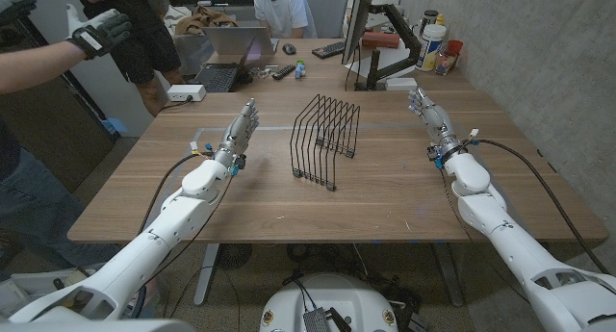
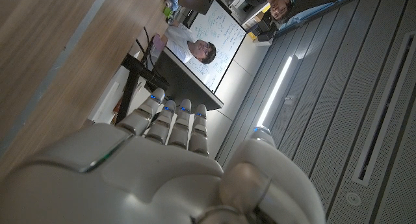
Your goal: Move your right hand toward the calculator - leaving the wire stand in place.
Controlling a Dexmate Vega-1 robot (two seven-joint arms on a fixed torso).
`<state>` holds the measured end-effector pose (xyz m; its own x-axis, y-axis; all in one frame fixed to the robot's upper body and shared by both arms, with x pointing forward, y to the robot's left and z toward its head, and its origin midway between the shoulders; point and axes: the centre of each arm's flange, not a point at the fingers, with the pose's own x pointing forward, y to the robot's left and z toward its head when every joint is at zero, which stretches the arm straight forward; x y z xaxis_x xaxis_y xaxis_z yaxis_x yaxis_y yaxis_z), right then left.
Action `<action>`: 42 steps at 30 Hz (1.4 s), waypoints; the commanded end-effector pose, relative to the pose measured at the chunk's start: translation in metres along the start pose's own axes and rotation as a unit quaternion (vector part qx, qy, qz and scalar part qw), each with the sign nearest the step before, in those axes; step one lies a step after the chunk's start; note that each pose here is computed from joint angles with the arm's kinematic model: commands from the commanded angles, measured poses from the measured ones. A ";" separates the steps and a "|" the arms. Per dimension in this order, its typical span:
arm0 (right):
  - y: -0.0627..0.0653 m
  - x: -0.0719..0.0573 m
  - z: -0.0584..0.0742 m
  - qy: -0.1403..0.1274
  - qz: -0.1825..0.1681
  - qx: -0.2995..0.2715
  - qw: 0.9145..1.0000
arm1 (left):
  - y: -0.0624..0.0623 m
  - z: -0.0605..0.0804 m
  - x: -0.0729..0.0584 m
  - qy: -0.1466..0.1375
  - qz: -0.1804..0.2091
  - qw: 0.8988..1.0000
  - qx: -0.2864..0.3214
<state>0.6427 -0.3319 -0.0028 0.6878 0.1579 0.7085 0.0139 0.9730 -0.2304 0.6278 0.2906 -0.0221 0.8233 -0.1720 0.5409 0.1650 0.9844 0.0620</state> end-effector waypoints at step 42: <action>-0.028 -0.003 0.003 -0.044 -0.004 -0.122 0.992 | -0.002 0.009 -0.008 0.014 0.003 1.000 0.013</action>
<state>0.6383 -0.3561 0.0026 0.6315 0.1710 0.7563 0.1640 0.9238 -0.3459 0.6169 0.2899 -0.0209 0.8376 -0.1642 0.5210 0.1453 0.9864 0.0772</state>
